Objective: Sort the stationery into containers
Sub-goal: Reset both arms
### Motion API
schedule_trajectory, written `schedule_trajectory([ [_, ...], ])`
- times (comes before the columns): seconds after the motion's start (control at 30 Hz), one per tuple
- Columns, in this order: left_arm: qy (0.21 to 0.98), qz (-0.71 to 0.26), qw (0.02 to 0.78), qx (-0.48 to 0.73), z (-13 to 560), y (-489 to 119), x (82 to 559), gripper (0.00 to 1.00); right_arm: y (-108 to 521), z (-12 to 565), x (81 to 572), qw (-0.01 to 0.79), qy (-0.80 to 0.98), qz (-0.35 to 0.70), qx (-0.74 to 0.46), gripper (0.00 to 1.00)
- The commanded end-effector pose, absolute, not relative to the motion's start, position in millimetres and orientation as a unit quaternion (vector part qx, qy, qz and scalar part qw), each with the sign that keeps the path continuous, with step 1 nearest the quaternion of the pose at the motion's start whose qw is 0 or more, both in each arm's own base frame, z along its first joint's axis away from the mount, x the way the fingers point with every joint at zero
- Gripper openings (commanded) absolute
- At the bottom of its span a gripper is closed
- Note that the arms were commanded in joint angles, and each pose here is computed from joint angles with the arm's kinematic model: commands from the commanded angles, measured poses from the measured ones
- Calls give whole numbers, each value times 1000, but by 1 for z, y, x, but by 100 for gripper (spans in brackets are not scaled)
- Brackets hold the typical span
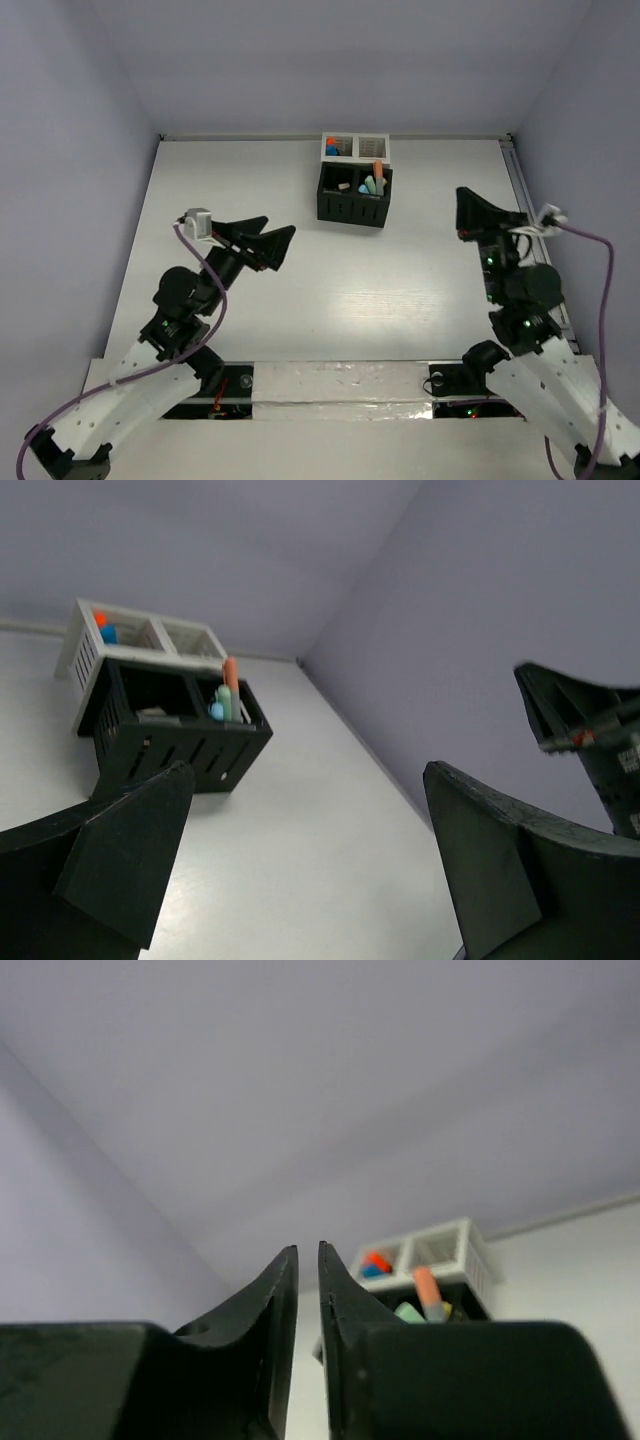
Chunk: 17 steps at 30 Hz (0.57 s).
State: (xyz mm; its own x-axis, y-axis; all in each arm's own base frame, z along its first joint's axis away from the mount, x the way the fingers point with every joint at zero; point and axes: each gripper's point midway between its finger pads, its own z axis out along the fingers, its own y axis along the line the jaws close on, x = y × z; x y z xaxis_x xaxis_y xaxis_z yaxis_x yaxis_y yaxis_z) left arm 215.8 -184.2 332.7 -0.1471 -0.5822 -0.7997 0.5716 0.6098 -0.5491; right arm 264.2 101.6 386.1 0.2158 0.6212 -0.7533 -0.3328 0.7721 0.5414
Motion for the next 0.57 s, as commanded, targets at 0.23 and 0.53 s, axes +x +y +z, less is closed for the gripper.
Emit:
schedule_trajectory([
  [0.23,593,-391,701,-63,378,-127,197,99,48,399,213,776,535,275,187,100],
  [0.53,603,-372,702,-74,369,-114,192,99,59,390,219,767,559,272,162,100],
])
